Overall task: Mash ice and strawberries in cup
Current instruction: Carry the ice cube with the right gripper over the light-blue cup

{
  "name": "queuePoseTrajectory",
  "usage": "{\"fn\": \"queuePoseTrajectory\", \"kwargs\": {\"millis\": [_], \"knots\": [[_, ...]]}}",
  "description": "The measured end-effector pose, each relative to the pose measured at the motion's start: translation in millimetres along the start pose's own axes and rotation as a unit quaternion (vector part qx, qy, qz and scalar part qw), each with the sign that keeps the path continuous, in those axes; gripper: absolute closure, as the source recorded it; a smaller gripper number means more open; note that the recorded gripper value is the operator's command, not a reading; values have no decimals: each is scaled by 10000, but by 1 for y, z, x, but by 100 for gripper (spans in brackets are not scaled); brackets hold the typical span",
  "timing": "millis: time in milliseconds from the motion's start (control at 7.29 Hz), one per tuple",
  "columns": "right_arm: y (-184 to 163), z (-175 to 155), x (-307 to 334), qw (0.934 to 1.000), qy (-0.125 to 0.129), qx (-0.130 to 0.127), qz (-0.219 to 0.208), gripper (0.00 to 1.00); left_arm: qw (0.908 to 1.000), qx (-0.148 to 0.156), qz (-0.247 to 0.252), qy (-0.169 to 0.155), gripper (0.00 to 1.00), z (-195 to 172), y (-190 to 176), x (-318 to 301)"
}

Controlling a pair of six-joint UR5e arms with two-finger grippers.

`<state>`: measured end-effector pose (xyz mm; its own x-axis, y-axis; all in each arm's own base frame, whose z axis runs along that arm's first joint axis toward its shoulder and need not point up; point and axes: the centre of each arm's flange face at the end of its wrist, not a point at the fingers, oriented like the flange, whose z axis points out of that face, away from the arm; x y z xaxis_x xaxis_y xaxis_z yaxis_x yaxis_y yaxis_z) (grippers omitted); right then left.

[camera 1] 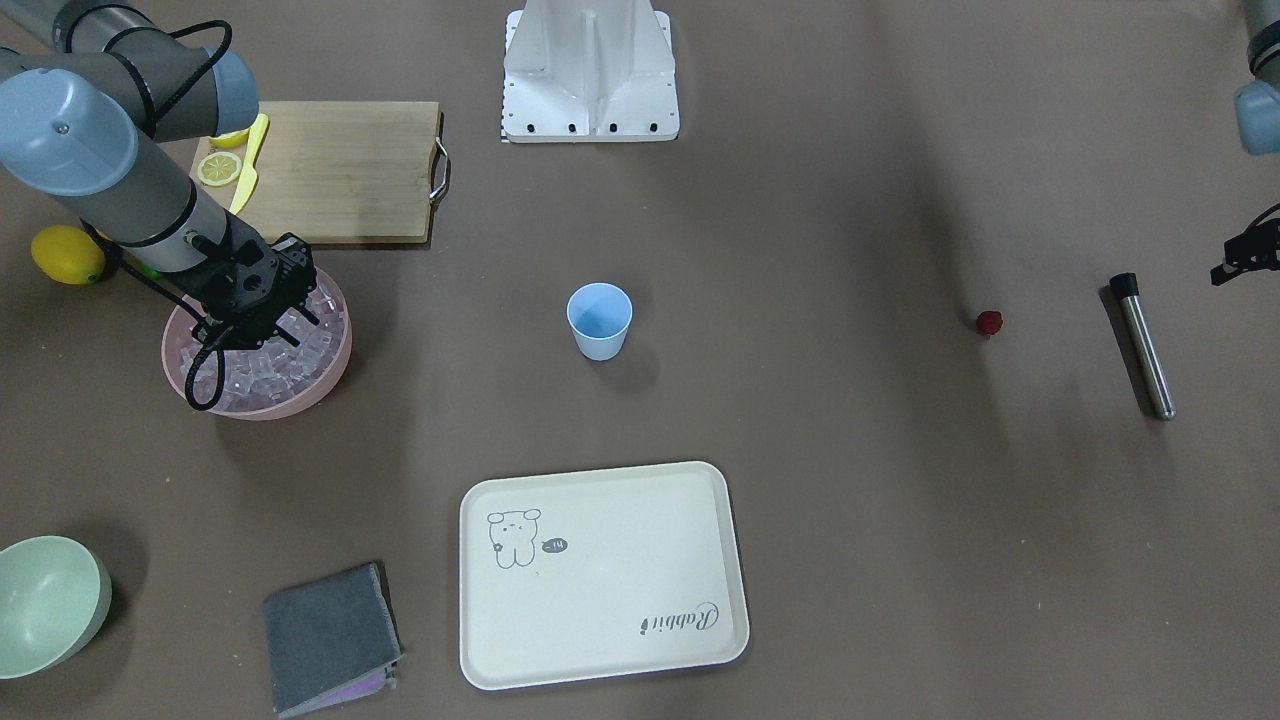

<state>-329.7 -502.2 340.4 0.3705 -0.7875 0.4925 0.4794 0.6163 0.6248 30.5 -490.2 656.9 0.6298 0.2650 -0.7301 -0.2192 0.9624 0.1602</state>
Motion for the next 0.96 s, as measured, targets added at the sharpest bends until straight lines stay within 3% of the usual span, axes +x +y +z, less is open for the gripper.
{"fn": "queuePoseTrajectory", "kwargs": {"millis": [549, 960], "knots": [[-86, -8, -74, 9987, -210, 396, 222, 65, 10000, 4, 4, 2, 2, -2, 8, 2], [-174, -7, -133, 9960, -148, 684, 555, 65, 10000, 1, 1, 3, 2, -3, 19, 5]]}}
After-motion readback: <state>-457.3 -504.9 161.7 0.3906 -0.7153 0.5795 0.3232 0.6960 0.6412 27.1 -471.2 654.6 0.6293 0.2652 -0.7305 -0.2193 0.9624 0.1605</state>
